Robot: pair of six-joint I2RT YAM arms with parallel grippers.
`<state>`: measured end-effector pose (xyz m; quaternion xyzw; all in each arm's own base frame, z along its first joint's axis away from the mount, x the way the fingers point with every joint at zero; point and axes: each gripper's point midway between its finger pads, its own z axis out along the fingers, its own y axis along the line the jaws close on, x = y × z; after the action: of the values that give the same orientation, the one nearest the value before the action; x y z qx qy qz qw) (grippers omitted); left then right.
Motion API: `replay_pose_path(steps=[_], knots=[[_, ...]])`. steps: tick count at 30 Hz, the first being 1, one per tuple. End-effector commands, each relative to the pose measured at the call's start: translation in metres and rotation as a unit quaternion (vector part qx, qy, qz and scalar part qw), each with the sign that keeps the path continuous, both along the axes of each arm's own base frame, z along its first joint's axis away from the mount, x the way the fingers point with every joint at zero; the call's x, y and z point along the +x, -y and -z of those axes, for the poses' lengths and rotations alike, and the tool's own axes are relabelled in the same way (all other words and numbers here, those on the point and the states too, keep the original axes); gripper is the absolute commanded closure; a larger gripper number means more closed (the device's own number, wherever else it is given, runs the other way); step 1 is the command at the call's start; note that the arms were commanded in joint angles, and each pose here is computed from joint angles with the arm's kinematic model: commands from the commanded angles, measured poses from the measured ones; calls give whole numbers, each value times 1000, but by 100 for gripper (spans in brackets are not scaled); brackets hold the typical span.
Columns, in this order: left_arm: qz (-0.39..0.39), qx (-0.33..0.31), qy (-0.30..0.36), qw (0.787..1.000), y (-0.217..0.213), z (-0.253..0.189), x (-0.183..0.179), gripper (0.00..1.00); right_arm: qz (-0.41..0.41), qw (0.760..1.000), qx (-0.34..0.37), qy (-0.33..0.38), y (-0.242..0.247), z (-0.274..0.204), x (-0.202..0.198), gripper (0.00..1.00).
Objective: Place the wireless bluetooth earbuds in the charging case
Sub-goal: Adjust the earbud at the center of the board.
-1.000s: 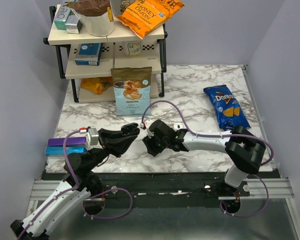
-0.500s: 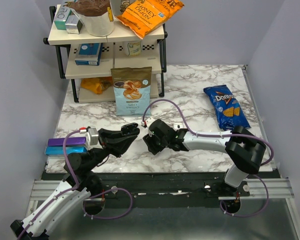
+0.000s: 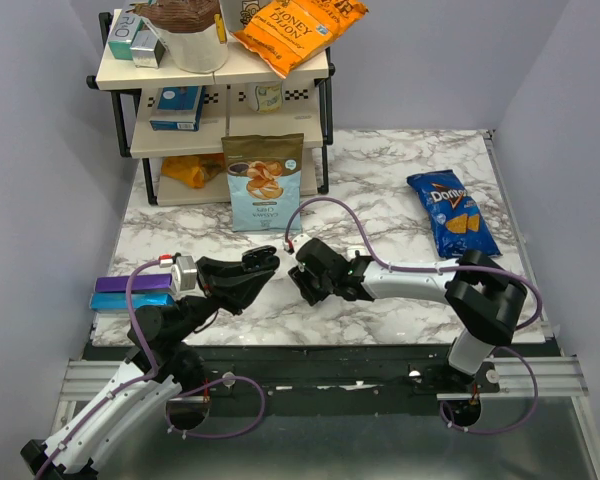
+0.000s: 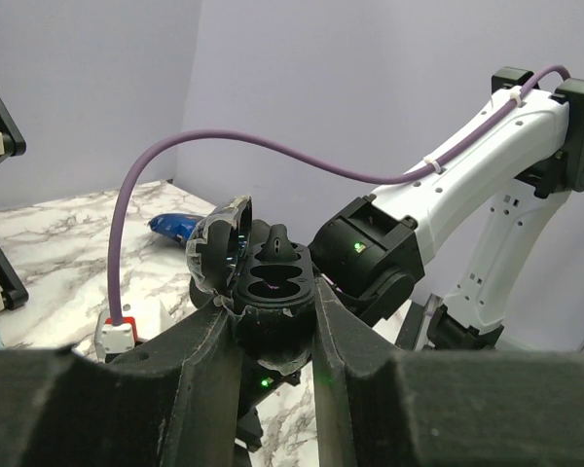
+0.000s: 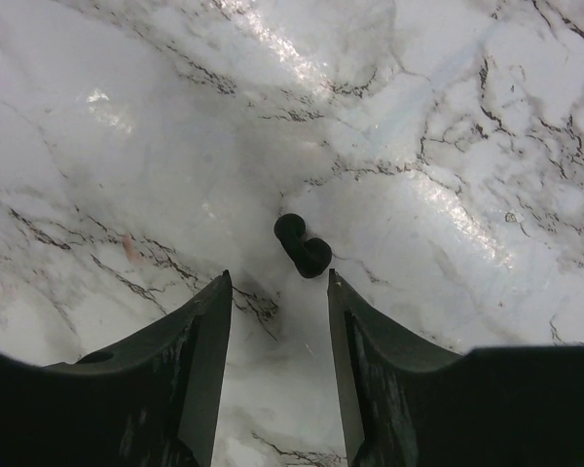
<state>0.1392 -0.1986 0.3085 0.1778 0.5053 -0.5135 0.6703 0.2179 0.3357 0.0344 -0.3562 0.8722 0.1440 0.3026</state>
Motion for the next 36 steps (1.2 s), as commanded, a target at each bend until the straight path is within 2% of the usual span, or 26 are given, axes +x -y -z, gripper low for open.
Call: replay_pose_path(steps=[1,16,21,24,29,36], knots=[[-2,-3,-9,1000,0,3,2,100,16,1000,-17,13,3,2,9,50],[1,-2,-10,1000,2,5,2,100,14,999,-23,25,-3,0,21,57],[-1,-3,-11,1000,1,5,2,100,-10,1000,12,24,-7,-14,11,48],[-1,-5,-10,1000,1,4,2,100,-45,998,34,7,-14,-18,-1,45],[1,-3,-12,1000,2,5,2,100,-83,996,36,-23,-17,-12,-16,44],[-1,-2,-13,1000,2,5,3,100,-90,995,28,-38,-18,-2,-20,44]])
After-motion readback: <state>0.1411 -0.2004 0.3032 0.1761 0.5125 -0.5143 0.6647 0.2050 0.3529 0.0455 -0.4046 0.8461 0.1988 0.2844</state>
